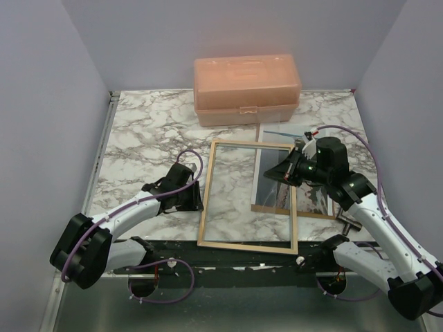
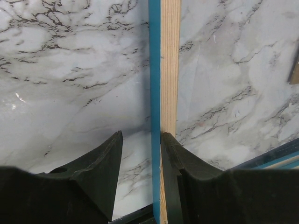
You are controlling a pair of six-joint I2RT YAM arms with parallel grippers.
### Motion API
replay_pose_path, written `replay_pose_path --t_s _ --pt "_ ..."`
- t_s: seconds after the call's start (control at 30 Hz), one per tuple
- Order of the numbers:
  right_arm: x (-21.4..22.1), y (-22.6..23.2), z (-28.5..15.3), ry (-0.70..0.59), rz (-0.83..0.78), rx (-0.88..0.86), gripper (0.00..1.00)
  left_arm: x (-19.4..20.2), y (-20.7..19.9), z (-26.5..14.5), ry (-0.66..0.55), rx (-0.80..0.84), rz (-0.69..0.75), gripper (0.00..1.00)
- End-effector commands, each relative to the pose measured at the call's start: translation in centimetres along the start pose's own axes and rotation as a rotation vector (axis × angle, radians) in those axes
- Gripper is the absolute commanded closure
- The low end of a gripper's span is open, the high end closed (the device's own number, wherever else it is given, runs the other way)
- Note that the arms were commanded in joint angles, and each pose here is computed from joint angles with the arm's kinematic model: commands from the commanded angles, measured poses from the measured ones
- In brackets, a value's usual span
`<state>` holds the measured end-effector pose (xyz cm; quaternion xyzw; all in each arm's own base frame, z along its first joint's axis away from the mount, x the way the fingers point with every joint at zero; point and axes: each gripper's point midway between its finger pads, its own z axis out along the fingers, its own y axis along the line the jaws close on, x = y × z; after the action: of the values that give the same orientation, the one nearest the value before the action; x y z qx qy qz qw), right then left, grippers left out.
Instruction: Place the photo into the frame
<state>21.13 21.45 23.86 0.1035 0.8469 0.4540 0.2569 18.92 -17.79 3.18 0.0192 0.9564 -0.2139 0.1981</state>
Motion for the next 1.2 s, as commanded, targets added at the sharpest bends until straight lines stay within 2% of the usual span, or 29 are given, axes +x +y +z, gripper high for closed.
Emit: replay_pose_path --t_s 0.0,0.53,1.17 --pt "-0.4 0.5 0.3 -0.009 -0.015 -0.032 0.99 0.0 0.9 0.3 0.005 -0.043 0.002 0.61" --pt "-1.4 -0.2 1.0 -0.011 -0.073 0.037 0.99 0.1 0.8 0.4 0.015 -0.040 0.004 0.61" --pt "-2.2 3.0 0.2 0.028 -0.143 -0.022 1.00 0.2 0.7 0.6 0.028 -0.037 0.005 0.62"
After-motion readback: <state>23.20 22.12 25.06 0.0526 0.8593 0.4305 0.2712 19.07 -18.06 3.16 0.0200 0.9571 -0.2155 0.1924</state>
